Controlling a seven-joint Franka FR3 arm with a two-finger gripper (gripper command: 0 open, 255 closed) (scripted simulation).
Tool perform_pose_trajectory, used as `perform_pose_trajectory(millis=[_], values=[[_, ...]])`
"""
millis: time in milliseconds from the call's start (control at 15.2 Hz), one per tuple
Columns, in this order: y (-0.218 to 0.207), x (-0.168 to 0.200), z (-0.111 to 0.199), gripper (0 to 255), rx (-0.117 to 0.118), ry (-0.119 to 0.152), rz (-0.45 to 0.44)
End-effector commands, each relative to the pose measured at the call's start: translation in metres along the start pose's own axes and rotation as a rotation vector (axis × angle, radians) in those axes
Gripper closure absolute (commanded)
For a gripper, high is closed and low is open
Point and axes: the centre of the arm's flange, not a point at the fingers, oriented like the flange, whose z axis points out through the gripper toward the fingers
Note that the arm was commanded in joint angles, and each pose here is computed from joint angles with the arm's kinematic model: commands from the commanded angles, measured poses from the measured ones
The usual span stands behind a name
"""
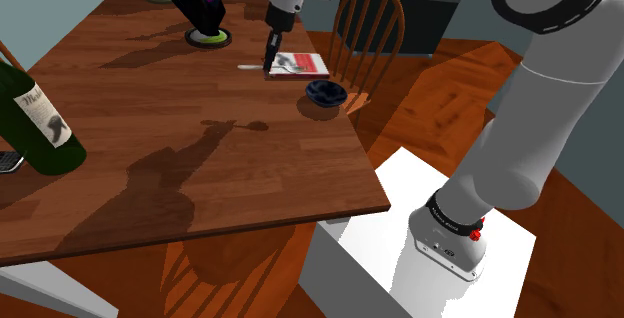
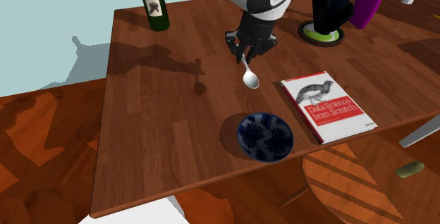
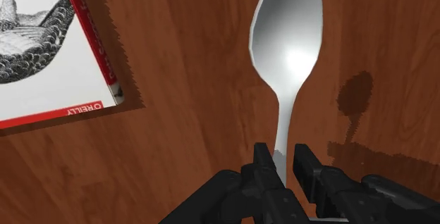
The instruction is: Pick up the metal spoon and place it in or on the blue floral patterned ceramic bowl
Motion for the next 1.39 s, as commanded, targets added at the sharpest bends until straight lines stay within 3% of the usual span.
perform_pose_trajectory(millis=[0, 792, 1320], values=[[0.002, -0.022, -0.008, 255, 0.0, 0.0, 0.0], [0.024, -0.174, -0.056, 255, 0.0, 0.0, 0.0], [0.03, -0.183, -0.015, 255, 0.0, 0.0, 0.0]])
